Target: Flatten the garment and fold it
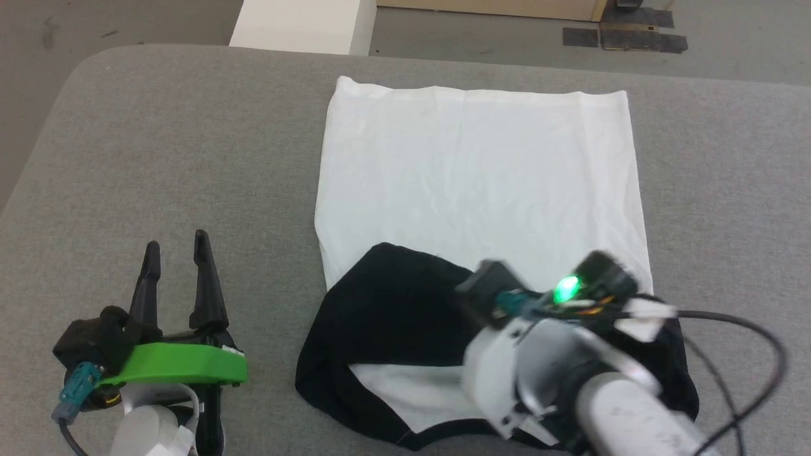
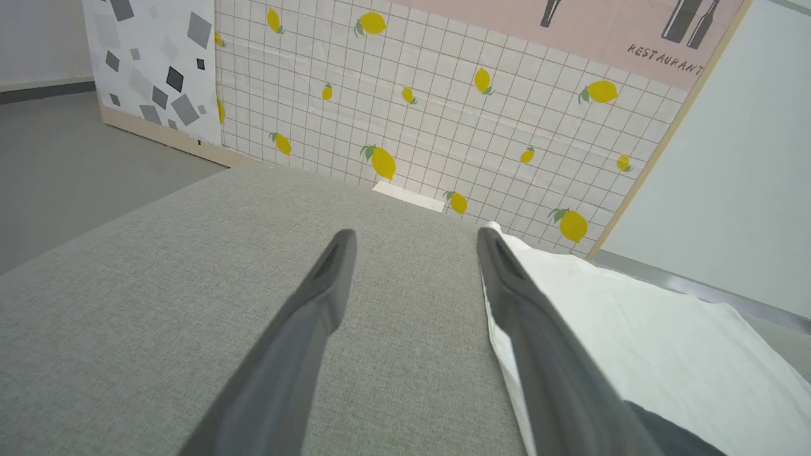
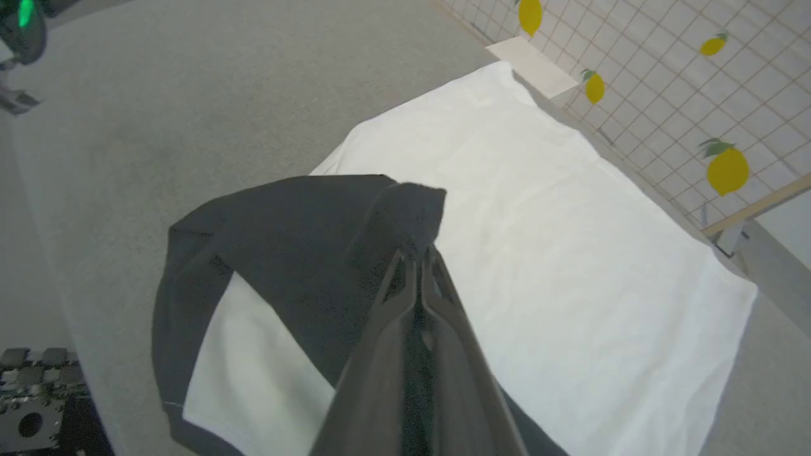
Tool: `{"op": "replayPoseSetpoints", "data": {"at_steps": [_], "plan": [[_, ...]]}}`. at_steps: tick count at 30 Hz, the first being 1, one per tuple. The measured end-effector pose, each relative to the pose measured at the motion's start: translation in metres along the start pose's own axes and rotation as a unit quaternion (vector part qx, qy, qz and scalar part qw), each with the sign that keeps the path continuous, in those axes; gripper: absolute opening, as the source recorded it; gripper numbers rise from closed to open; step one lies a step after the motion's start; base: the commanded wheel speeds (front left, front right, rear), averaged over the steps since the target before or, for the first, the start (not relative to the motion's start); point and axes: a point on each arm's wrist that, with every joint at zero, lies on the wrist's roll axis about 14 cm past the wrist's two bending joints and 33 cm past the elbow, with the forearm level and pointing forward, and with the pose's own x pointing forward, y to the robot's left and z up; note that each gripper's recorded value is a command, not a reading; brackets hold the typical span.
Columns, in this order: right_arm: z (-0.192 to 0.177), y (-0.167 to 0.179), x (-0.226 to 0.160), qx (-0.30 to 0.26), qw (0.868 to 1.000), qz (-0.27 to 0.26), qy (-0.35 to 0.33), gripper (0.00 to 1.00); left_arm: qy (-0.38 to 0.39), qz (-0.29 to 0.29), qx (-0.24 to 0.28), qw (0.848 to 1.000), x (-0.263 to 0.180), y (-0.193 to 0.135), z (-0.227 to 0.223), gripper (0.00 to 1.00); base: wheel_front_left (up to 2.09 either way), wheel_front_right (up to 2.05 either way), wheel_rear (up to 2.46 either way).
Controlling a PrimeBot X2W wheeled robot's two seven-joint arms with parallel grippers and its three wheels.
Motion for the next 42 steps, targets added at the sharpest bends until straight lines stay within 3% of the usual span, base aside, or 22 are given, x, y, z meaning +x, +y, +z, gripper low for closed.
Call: {"op": "replayPoseSetpoints", "data": {"at_steps": [9, 10, 11, 12, 18, 23, 28, 34, 37, 42], "plan": [[-0.063, 0.074, 0.038, -0.004, 0.990, 0.107, 0.093, 0.00, 0.011, 0.010, 0.001, 1.000, -0.007, 0.008, -0.005, 1.00, 0.00, 0.00, 0.00], [-0.070, 0.076, 0.039, -0.003, 0.988, 0.111, 0.103, 0.29, 0.011, 0.011, 0.001, 1.000, -0.008, 0.009, -0.004, 1.00, 0.00, 0.00, 0.00], [-0.074, 0.078, 0.040, -0.003, 0.987, 0.114, 0.111, 0.84, 0.011, 0.012, 0.001, 1.000, -0.008, 0.010, -0.004, 1.00, 0.00, 0.00, 0.00], [-0.078, 0.080, 0.040, 0.004, 0.986, 0.117, 0.118, 1.00, 0.010, 0.013, 0.001, 1.000, -0.009, 0.010, -0.004, 1.00, 0.00, 0.00, 0.00], [-0.056, 0.065, 0.040, 0.056, 0.991, 0.101, 0.071, 1.00, 0.007, 0.008, -0.001, 1.000, -0.008, 0.007, -0.002, 1.00, 0.00, 0.00, 0.00], [0.002, 0.009, 0.020, 0.111, 0.992, 0.021, -0.061, 1.00, 0.005, -0.009, -0.004, 1.000, -0.006, -0.003, -0.001, 1.00, 0.00, 0.00, 0.00], [0.019, -0.066, -0.027, 0.149, 0.970, -0.106, -0.158, 1.00, 0.019, -0.049, 0.013, 0.999, 0.003, -0.019, -0.004, 1.00, 0.00, 0.00, 0.00], [0.001, -0.136, -0.077, 0.166, 0.933, -0.239, -0.210, 1.00, 0.042, -0.135, 0.058, 0.988, 0.033, -0.052, -0.009, 1.00, 0.00, 0.00, 0.00], [-0.015, -0.155, -0.085, 0.172, 0.923, -0.274, -0.210, 1.00, 0.052, -0.172, 0.091, 0.980, 0.059, -0.064, -0.009, 1.00, 0.00, 0.00, 0.00], [-0.044, -0.173, -0.083, 0.186, 0.916, -0.302, -0.189, 1.00, 0.101, -0.219, 0.142, 0.960, 0.102, -0.081, -0.025, 1.00, 0.00, 0.00, 0.00]]}}
